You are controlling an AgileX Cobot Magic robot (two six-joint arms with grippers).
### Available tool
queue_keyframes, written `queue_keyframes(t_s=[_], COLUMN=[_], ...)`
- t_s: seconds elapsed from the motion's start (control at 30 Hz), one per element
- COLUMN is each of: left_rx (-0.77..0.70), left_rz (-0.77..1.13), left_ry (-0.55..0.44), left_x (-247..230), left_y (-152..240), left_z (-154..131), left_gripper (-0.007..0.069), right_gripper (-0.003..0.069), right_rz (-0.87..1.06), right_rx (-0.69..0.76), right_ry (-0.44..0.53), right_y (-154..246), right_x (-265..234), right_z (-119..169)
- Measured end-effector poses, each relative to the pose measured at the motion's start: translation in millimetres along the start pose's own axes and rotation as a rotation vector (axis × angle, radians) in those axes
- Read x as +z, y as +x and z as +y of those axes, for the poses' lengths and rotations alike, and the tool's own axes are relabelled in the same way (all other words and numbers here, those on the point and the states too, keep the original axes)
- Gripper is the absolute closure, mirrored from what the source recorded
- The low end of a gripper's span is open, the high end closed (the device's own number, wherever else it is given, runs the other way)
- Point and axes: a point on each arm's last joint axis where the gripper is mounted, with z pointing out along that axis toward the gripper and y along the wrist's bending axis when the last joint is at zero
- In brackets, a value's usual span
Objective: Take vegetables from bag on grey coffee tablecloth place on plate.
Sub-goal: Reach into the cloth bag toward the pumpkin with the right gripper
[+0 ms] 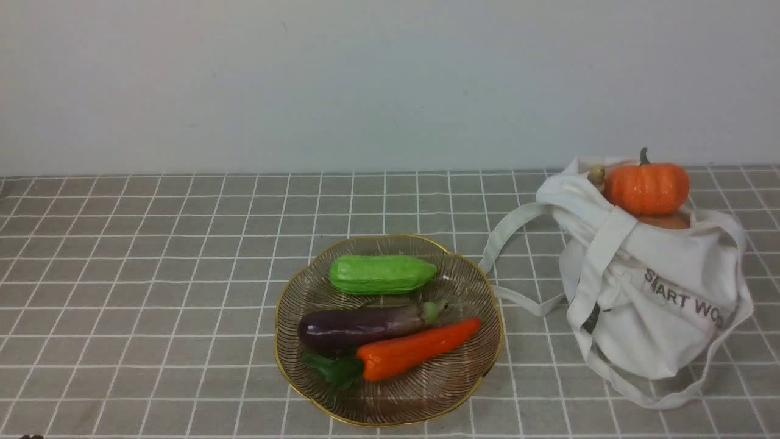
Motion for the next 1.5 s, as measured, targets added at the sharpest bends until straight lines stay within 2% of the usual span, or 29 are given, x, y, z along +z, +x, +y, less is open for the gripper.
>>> queue_keyframes(t_s=[1.1,1.2,1.3,1.33,1.37,1.4,1.43,1.5], left_rx=[0.0,0.0,0.0,0.0,0.0,0.0,0.0,0.0], left_rz=[0.0,0.0,0.0,0.0,0.0,0.0,0.0,0.0], left_ry=[0.0,0.0,0.0,0.0,0.0,0.0,0.0,0.0], left_x=[0.0,0.0,0.0,0.0,0.0,0.0,0.0,0.0], left_y=[0.0,0.0,0.0,0.0,0.0,0.0,0.0,0.0], left_z=[0.0,0.0,0.0,0.0,0.0,0.0,0.0,0.0], left_gripper=[0.063,0.063,0.063,0.063,0.063,0.063,0.063,0.063], right_gripper=[0.0673,0.0673,0.0673,0.0673,0.0673,0.0673,0.0673,0.0673], right_rz=[-0.002,-0.026,-0.088,-0.143,-0.143,-0.191,-0.211,-0.244], right_rx=[-0.012,0.027,0.231,0.433,0.433,0.653,0.765,0.901], right_ry=[0.0,-0.01,-0.045,-0.075,-0.075,-0.105,-0.119,-0.134], right_y=[-0.2,-1.5,-6.0,-11.6,-11.7,-16.7,-18.8,-21.8], right_x=[0.0,0.3,0.5,-0.2,-0.1,-1.1,-1.6,-2.3], right_z=[0.0,0.9,3.1,3.8,3.9,3.4,2.8,1.2])
